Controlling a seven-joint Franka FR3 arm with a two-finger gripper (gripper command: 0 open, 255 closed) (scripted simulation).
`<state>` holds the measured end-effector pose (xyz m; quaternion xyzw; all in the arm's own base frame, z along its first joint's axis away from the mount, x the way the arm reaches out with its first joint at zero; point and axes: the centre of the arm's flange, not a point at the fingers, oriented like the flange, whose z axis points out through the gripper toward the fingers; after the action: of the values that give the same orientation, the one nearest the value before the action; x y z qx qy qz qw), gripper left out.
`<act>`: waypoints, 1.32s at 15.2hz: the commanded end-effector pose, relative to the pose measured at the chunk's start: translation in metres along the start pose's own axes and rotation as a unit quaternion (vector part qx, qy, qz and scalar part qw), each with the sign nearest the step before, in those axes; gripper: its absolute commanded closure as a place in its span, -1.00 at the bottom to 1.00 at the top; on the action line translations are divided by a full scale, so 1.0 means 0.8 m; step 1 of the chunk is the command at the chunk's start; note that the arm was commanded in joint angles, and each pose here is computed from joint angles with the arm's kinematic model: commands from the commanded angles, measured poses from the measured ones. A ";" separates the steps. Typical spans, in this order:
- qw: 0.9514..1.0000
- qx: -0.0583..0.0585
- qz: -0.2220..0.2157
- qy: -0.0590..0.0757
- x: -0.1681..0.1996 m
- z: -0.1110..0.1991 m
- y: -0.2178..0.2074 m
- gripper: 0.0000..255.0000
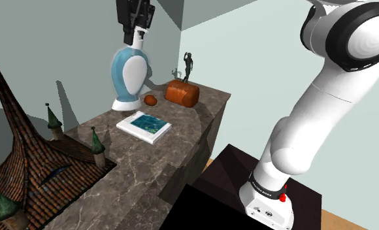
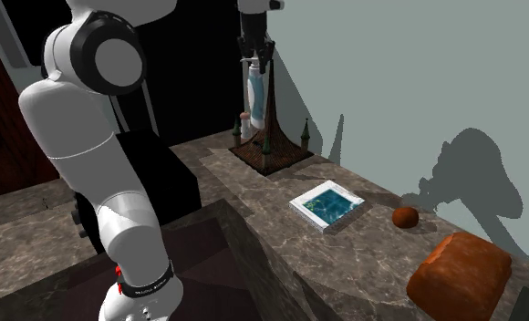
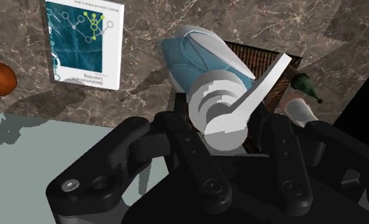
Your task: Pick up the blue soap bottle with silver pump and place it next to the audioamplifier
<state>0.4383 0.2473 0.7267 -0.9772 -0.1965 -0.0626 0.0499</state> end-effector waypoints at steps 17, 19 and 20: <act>1.000 0.000 0.000 0.000 -0.148 -0.005 -0.260 1.00; 1.000 0.000 0.000 0.000 -0.150 0.008 -0.259 1.00; 1.000 0.000 0.000 0.000 -0.150 0.014 -0.259 1.00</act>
<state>0.2497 0.3934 0.7179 -0.9772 -0.1968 -0.0627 0.0499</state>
